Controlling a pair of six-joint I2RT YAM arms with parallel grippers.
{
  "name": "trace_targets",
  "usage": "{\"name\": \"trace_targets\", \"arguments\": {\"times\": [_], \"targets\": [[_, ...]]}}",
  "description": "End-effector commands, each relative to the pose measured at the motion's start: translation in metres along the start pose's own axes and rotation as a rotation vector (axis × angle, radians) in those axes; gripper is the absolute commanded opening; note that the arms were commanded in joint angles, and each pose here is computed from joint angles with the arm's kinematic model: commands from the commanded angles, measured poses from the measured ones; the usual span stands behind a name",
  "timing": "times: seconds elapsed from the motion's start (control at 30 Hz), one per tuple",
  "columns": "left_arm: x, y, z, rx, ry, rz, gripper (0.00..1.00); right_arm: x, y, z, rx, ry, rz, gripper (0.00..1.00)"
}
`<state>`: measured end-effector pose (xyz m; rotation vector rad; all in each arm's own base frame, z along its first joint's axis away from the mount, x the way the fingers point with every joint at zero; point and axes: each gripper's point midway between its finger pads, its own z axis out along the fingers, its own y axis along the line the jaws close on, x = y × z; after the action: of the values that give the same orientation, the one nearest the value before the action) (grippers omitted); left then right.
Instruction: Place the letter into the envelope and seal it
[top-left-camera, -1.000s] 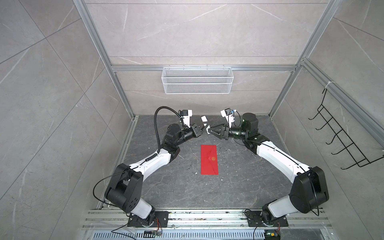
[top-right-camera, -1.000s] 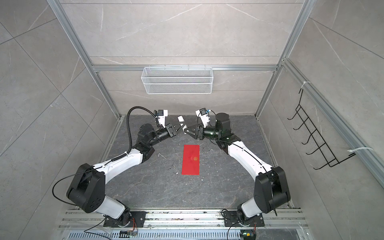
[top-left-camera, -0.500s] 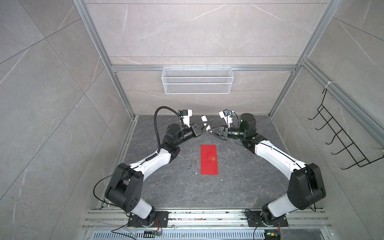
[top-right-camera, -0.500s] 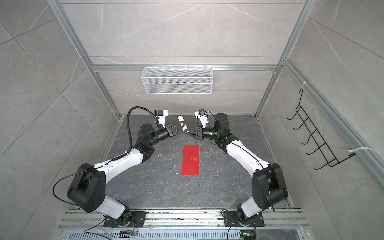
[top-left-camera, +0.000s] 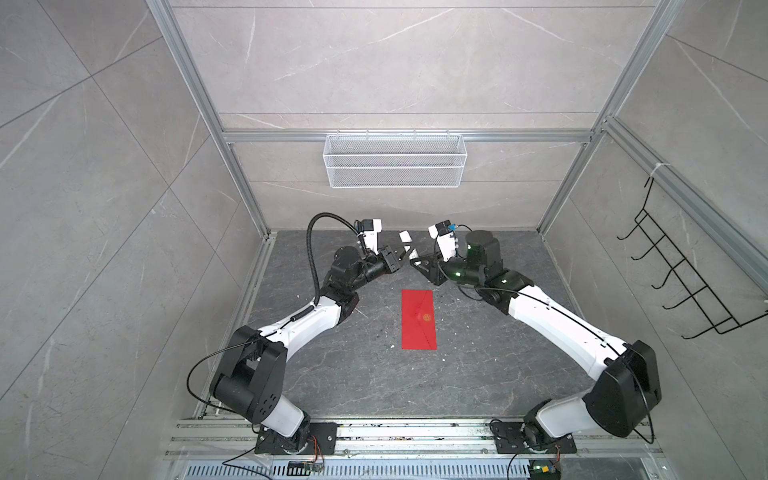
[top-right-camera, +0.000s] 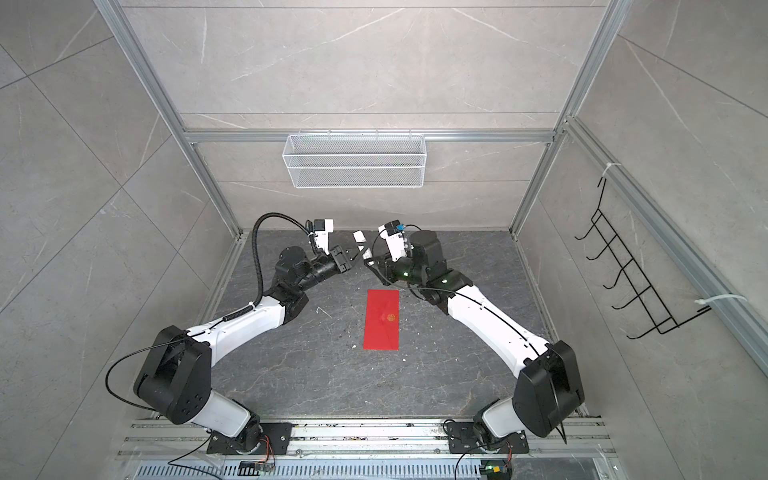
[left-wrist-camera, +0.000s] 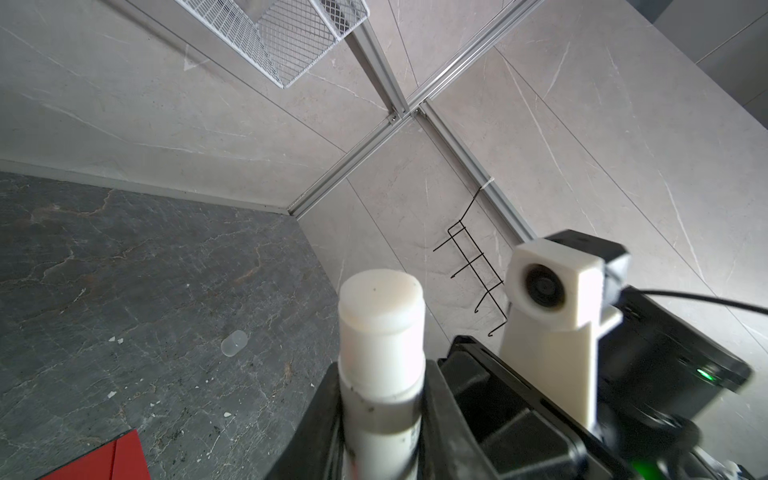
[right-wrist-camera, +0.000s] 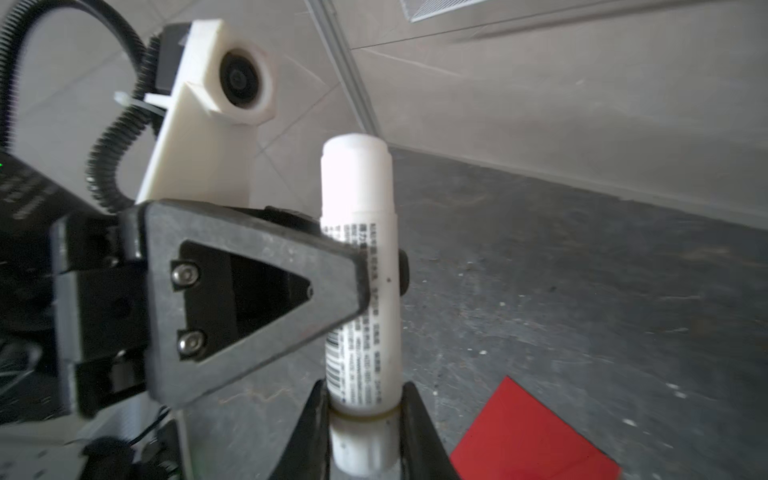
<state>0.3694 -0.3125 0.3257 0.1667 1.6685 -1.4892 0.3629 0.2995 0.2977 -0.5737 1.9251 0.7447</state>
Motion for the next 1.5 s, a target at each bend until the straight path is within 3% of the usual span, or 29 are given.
{"name": "trace_targets", "arguments": {"times": [0.0, 0.2, 0.47, 0.63, 0.77, 0.9, 1.0, 1.23, 1.47], "targets": [[-0.008, -0.016, 0.002, 0.036, -0.013, 0.068, 0.0, -0.024, -0.036, -0.022, 0.453, -0.037, -0.238, 0.0], [-0.007, -0.014, 0.003, 0.033, -0.012, 0.062, 0.0, -0.033, -0.03, -0.02, 0.732, -0.039, -0.444, 0.0], [-0.007, -0.013, 0.003, 0.03, -0.013, 0.059, 0.0, -0.031, -0.016, -0.005, 0.884, -0.014, -0.628, 0.0], [-0.008, -0.014, 0.003, 0.035, -0.016, 0.062, 0.0, -0.029, -0.007, -0.005, 0.695, -0.038, -0.5, 0.02], [-0.01, -0.019, 0.001, 0.049, -0.021, 0.073, 0.0, -0.022, -0.006, -0.01, 0.388, -0.024, -0.305, 0.24], [-0.016, -0.029, -0.001, 0.095, -0.03, 0.07, 0.0, -0.019, 0.001, -0.02, 0.04, -0.033, -0.115, 0.58], [-0.021, -0.036, -0.002, 0.135, -0.039, 0.056, 0.0, -0.018, 0.004, -0.029, -0.177, -0.027, 0.007, 0.69], [-0.02, -0.046, -0.001, 0.19, -0.016, 0.057, 0.0, -0.015, 0.012, -0.039, -0.505, -0.017, 0.147, 0.69], [-0.017, -0.049, 0.001, 0.21, 0.012, 0.047, 0.0, -0.008, 0.007, -0.036, -0.518, 0.014, 0.137, 0.62]]}}
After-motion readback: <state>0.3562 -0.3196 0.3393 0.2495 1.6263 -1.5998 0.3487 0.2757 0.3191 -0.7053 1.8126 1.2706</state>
